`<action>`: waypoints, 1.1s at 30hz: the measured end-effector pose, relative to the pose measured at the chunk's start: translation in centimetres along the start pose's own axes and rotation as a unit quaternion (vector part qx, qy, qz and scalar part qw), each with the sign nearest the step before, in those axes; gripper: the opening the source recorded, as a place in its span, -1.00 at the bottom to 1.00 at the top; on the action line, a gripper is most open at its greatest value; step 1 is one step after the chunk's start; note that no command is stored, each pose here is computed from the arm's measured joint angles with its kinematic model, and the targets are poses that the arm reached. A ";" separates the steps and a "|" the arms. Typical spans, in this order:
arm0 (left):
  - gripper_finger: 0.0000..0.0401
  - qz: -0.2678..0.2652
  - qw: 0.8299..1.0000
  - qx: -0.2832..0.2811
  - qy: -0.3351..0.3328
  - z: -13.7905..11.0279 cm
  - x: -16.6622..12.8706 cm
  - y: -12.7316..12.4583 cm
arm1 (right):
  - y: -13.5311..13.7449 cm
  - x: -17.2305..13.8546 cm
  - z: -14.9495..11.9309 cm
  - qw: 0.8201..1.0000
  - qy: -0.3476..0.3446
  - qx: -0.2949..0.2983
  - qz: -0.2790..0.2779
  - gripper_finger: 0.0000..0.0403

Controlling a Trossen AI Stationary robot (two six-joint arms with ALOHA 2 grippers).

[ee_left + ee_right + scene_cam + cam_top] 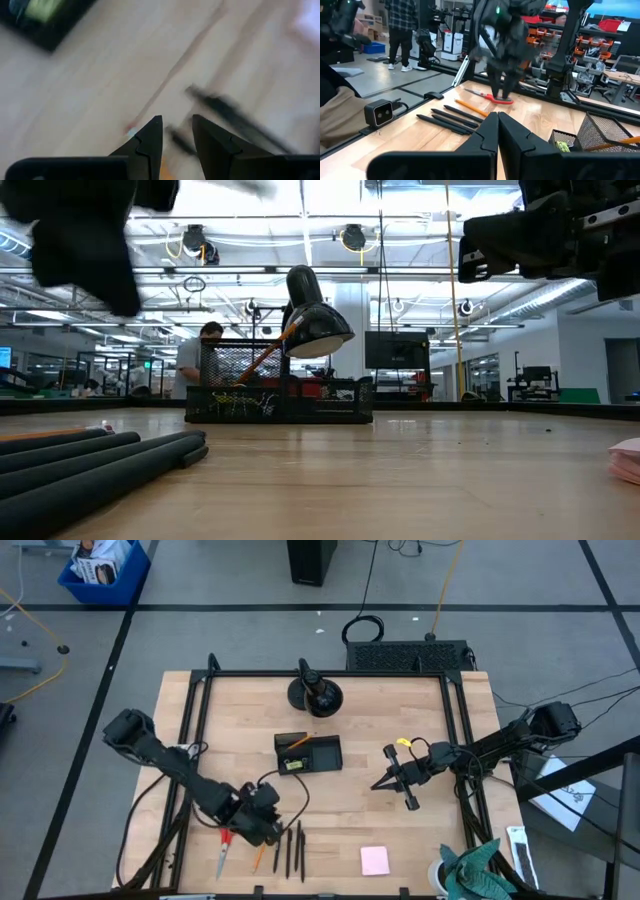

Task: Pick and place office supplies into organizer
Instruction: Put the orange pencil into the black desk organizer

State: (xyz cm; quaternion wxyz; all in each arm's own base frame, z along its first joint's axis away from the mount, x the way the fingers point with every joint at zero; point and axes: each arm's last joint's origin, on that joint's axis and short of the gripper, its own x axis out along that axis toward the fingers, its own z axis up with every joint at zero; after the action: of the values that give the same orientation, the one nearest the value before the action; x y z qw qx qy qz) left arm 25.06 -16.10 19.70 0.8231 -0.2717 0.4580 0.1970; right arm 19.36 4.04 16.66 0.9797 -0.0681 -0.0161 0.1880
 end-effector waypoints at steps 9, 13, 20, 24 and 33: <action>-0.45 0.044 0.994 -0.033 0.096 -0.2 2.3 0.9 | 0.0 0.0 0.0 1.000 0.000 -0.001 0.000 -1.00; -0.45 0.043 0.993 -0.043 0.105 0.2 2.5 1.0 | 0.0 0.0 0.0 1.000 0.001 -0.001 0.000 -1.00; -0.45 0.055 0.990 -0.041 0.123 0.3 3.8 1.2 | 0.0 0.0 0.0 1.000 0.002 -0.001 0.000 -1.00; -0.45 0.053 0.988 -0.043 0.138 -0.1 4.7 1.1 | 0.0 0.0 -0.1 1.000 0.004 -0.001 0.000 -1.00; -0.45 0.065 0.985 -0.037 0.157 -1.2 6.9 0.8 | 0.0 0.0 -0.1 1.000 0.004 -0.001 0.000 -1.00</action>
State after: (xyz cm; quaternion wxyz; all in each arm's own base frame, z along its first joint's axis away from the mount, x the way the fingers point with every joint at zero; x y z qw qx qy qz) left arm 27.34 -15.72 13.04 0.7158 -0.2995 0.5905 0.2219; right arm 19.36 4.04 16.57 0.9797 -0.0695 -0.0119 0.1879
